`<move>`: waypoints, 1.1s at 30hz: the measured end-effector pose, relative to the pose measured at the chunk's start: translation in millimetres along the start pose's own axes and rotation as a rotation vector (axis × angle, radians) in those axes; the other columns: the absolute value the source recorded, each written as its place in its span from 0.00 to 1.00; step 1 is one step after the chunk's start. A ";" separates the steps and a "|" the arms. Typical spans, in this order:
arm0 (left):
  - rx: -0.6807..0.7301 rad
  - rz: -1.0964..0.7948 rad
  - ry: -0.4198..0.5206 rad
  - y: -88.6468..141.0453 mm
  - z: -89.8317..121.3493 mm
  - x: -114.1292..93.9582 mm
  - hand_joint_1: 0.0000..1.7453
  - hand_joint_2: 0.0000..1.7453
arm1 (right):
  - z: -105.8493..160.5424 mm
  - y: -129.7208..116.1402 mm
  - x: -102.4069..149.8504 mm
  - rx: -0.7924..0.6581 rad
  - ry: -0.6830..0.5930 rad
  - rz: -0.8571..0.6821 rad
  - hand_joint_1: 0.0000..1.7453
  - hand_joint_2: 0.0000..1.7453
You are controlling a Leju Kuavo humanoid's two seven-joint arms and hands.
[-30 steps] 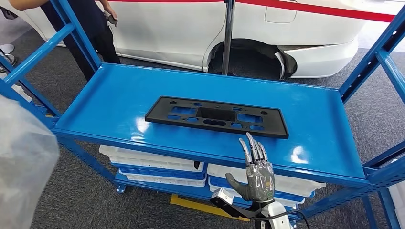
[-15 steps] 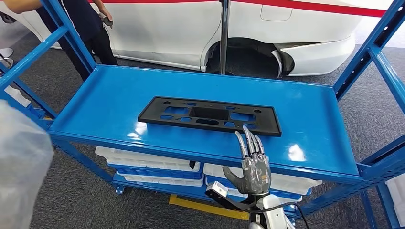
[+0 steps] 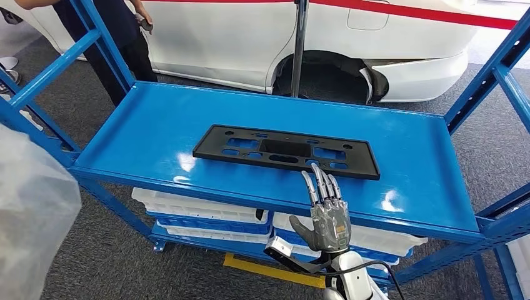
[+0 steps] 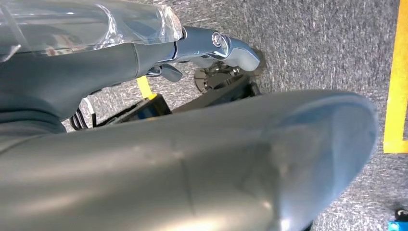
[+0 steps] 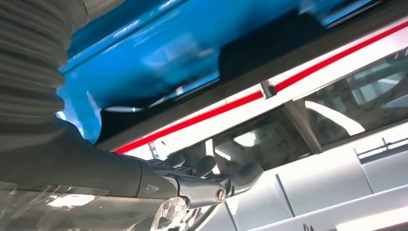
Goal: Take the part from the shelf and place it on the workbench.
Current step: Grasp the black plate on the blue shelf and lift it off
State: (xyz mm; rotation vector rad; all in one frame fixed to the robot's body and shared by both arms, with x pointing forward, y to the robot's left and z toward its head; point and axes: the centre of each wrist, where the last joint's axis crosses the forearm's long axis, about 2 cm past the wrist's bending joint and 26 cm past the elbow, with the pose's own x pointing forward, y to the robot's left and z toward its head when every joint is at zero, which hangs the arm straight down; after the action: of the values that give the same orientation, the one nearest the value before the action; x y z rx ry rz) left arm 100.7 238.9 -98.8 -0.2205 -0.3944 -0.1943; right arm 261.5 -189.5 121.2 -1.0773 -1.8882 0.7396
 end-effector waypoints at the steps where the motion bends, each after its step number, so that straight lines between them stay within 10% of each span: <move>1: -0.002 -0.002 0.002 0.0 -0.1 0.5 0.00 0.00 | -1.9 0.5 0.8 -0.001 -0.001 0.016 0.00 1.00; 33: -0.044 -0.040 -0.005 -0.6 -1.5 9.2 0.00 0.00 | -27.8 0.0 10.8 0.162 -0.335 0.390 0.00 1.00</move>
State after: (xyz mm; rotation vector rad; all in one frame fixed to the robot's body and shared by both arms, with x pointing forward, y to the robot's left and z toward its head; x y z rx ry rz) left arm 109.4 236.6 -96.4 -0.2560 -0.3995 -0.2421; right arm 282.4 -177.5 138.8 -1.2954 -1.8654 1.3436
